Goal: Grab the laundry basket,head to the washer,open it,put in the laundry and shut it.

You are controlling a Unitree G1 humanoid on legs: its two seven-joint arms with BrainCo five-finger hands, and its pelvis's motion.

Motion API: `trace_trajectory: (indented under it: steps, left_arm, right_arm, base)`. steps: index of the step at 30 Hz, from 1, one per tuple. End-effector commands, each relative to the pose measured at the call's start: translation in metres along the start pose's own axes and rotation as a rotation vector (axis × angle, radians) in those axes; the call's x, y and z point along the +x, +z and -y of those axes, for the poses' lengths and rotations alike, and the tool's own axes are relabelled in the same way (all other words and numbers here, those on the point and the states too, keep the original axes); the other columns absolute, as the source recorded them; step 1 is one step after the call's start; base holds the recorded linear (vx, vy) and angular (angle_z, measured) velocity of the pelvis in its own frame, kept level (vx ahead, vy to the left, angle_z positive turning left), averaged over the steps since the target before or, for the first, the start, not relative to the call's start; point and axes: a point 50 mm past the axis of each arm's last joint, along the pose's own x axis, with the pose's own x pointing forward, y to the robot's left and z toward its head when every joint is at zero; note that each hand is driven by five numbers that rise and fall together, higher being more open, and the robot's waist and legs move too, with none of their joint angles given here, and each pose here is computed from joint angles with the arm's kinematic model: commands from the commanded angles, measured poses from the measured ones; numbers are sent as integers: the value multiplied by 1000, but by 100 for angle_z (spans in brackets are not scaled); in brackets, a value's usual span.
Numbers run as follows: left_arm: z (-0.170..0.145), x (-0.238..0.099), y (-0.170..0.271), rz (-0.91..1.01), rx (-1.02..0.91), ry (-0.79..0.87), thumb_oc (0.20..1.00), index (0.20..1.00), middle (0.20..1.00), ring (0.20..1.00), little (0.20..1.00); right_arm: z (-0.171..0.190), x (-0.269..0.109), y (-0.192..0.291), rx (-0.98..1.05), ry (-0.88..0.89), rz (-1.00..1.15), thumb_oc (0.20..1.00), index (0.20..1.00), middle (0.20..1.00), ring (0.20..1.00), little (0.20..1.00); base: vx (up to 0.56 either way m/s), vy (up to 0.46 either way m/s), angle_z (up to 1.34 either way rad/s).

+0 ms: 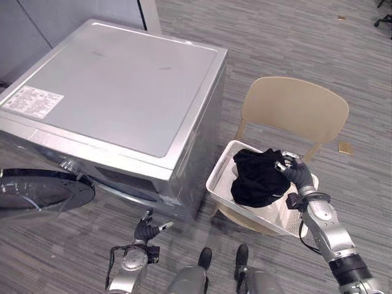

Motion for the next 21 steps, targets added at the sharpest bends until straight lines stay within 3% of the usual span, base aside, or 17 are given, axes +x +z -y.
trace_trajectory:
  steps: [1,11,15,17,21]
  left_arm:
    - [-9,-1,13,75,49,7,1000,1000,1000,1000,1000]
    - [8,-2,57,273,-11,-32,1000,1000,1000,1000,1000]
    - [37,-7,104,489,64,-161,1000,1000,1000,1000,1000]
    - [37,-7,104,489,64,-161,1000,1000,1000,1000,1000]
    - [67,-12,128,600,150,-269,1000,1000,1000,1000,1000]
  right_arm:
    - [6,1,50,33,3,272,200,200,200,200,200]
    - [-10,12,96,33,53,469,200,200,200,200,200]
    - [-19,4,103,21,98,502,200,200,200,200,200]
    - [-18,4,103,21,98,502,200,200,200,200,200]
    - [-32,1,111,56,153,541,200,200,200,200,200]
  base:
    - [-201,-173,67]
    - [-292,-136,40]
    - [-261,77,91]
    - [-89,65,86]
    - [60,224,66]
